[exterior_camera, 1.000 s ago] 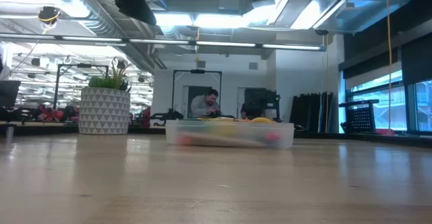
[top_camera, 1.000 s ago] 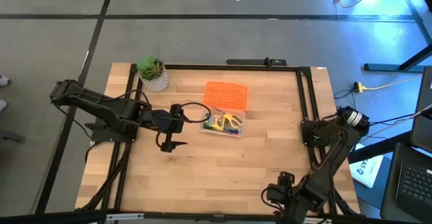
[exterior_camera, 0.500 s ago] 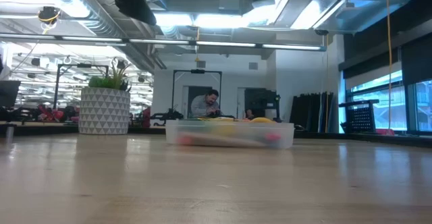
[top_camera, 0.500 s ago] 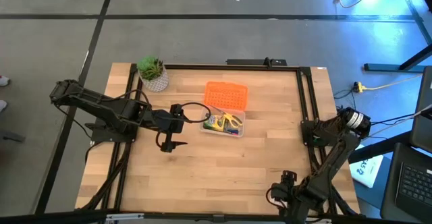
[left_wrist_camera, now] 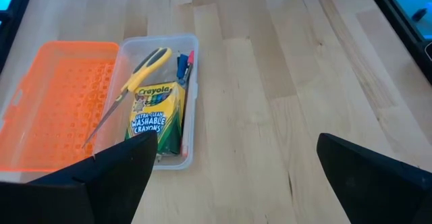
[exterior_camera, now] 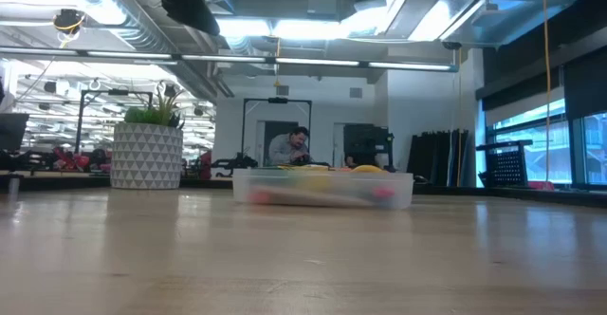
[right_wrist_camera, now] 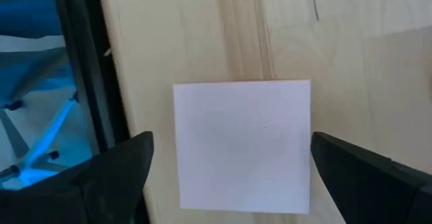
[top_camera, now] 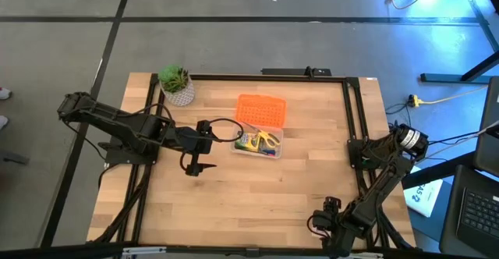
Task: Pack school essentials
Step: Put the pink sticky note into the orange supply box
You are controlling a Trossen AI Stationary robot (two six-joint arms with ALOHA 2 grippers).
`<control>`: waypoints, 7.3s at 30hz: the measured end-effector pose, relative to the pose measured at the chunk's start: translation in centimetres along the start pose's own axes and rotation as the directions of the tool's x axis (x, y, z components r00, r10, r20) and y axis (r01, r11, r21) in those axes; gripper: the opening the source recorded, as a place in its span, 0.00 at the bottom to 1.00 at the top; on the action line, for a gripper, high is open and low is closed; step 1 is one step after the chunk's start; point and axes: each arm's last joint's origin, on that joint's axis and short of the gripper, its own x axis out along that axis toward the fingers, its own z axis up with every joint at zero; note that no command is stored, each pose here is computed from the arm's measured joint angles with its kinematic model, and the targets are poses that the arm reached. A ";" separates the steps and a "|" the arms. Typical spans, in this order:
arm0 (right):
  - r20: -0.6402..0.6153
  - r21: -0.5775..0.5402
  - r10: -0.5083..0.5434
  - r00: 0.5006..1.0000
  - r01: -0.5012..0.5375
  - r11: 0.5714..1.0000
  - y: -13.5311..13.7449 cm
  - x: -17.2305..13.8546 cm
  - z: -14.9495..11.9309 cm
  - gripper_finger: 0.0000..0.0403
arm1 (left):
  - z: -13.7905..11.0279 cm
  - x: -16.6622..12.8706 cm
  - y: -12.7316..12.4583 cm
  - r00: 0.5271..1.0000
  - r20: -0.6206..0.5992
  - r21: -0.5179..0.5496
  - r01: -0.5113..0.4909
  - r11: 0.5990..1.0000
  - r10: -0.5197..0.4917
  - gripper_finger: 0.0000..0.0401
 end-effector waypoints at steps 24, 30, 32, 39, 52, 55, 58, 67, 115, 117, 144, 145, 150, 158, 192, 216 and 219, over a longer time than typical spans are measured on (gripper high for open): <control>0.040 -0.001 0.067 0.997 -0.067 0.998 -0.4 1.3 -0.4 0.99 | 0.0 0.0 0.0 1.000 0.000 0.001 0.000 1.000 0.000 1.00; 0.066 -0.052 0.044 0.997 -0.041 0.998 -0.4 1.8 -0.6 0.99 | 0.0 0.0 0.0 1.000 0.000 0.001 0.000 1.000 0.000 1.00; 0.071 -0.053 0.049 0.996 -0.046 0.998 -0.2 2.0 -0.6 0.99 | 0.0 0.0 0.0 1.000 0.000 0.001 0.000 1.000 0.000 1.00; 0.081 -0.049 0.067 0.994 -0.063 0.997 0.0 2.1 -0.5 0.99 | 0.0 0.0 0.0 1.000 0.000 0.001 0.000 1.000 0.000 1.00; 0.072 -0.106 0.082 0.994 -0.074 0.992 0.1 2.1 -0.5 0.99 | 0.0 0.0 0.0 1.000 0.000 0.001 0.000 1.000 0.000 1.00; 0.066 -0.109 0.065 0.996 -0.057 0.992 0.0 2.1 -0.6 0.99 | 0.0 0.0 0.0 1.000 0.000 0.002 0.000 1.000 0.000 1.00; 0.060 -0.128 0.046 0.997 -0.038 0.991 -0.2 2.1 -0.7 0.99 | 0.0 0.0 0.0 1.000 0.000 0.001 0.000 1.000 0.000 1.00; 0.044 -0.153 -0.028 0.999 0.034 0.988 -0.9 2.2 -0.9 0.99 | 0.0 0.0 0.0 1.000 0.000 0.001 0.000 1.000 0.000 1.00; 0.012 -0.127 -0.052 0.999 0.053 0.990 0.3 1.6 -0.4 0.99 | 0.0 0.0 0.0 1.000 -0.001 0.002 0.000 1.000 0.000 1.00; 0.013 -0.127 -0.052 0.999 0.054 0.990 0.3 1.6 -0.4 0.99 | 0.0 0.0 0.0 1.000 0.000 0.001 0.000 1.000 0.000 1.00; 0.003 -0.181 -0.094 0.996 0.093 0.979 1.0 1.1 -0.1 0.99 | 0.0 0.0 0.0 1.000 0.000 0.001 0.000 1.000 0.000 1.00; 0.003 -0.181 -0.094 0.996 0.093 0.979 1.0 1.1 -0.1 0.99 | 0.0 0.0 0.0 1.000 0.000 0.001 0.000 1.000 0.000 1.00; 0.006 -0.181 -0.087 0.996 0.087 0.980 1.1 1.2 -0.1 0.99 | 0.0 0.0 0.0 1.000 0.000 0.001 0.000 1.000 0.000 1.00; 0.011 -0.185 -0.117 0.993 0.117 0.976 1.1 2.2 -0.2 0.99 | 0.0 0.0 0.0 1.000 0.000 0.001 0.000 1.000 0.000 1.00; 0.070 -0.201 -0.125 0.990 0.137 0.970 1.4 3.1 -0.4 0.91 | 0.0 0.0 0.0 1.000 -0.001 0.001 0.000 1.000 0.000 1.00; 0.013 0.036 -0.141 0.990 0.140 0.989 1.8 0.8 4.7 0.86 | 0.0 0.0 0.0 1.000 0.000 0.001 0.000 1.000 0.000 1.00; 0.022 0.089 -0.153 0.988 0.151 0.985 1.4 0.0 6.8 0.86 | 0.0 0.0 0.0 1.000 -0.001 0.001 0.000 1.000 0.000 1.00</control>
